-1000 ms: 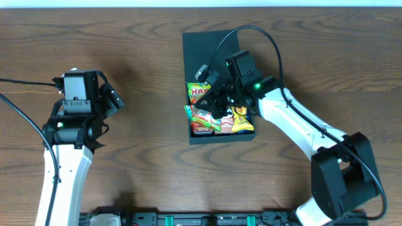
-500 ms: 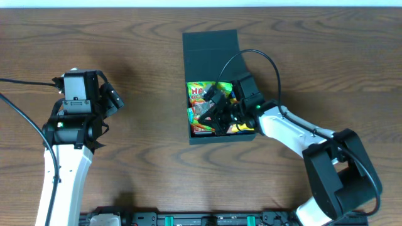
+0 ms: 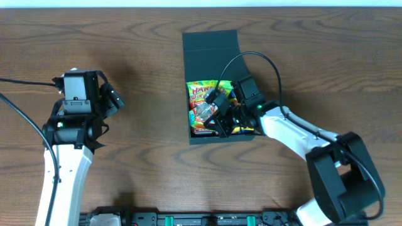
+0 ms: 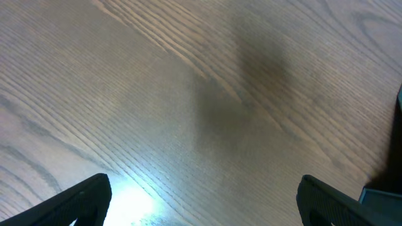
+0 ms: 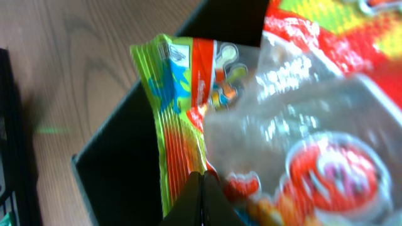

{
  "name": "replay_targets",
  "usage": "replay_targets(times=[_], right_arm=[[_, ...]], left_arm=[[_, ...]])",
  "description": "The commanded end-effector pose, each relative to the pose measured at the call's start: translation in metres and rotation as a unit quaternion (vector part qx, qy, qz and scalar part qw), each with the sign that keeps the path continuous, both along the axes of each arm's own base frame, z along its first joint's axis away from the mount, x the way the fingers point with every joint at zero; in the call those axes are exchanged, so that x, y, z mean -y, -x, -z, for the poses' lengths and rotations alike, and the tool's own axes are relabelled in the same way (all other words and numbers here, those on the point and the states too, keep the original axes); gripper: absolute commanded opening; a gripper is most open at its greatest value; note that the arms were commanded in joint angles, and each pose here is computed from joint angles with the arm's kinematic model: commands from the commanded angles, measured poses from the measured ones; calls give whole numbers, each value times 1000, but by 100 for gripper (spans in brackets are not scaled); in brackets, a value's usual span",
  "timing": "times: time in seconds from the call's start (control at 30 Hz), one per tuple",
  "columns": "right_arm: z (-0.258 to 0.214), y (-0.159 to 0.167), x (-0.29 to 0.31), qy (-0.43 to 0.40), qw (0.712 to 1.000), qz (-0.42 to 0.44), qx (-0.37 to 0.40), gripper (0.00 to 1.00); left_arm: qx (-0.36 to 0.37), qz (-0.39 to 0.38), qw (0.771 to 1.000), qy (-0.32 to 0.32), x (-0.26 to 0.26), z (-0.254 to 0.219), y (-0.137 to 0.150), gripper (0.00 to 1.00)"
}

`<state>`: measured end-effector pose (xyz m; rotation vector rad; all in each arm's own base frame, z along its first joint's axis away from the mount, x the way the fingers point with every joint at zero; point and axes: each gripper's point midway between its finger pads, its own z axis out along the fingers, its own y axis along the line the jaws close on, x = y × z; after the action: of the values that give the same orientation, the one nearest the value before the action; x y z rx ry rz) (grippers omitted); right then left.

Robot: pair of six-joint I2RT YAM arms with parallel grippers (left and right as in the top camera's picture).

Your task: Pack container

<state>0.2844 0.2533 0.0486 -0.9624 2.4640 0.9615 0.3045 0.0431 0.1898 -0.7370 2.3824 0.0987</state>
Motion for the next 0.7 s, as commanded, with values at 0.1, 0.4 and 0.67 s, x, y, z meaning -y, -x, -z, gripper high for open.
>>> replay_targets(times=[0.1, 0.4, 0.67], right_arm=[[-42, -18, 27, 31, 996, 69, 49, 1], [-69, -45, 114, 79, 957, 278, 30, 1], [-52, -52, 169, 192, 926, 318, 62, 53]], left_arm=[[6, -6, 1000, -8, -4, -6, 0, 95], [6, -6, 1000, -8, -4, -6, 0, 95], [6, -6, 1000, -8, -4, -6, 0, 95]])
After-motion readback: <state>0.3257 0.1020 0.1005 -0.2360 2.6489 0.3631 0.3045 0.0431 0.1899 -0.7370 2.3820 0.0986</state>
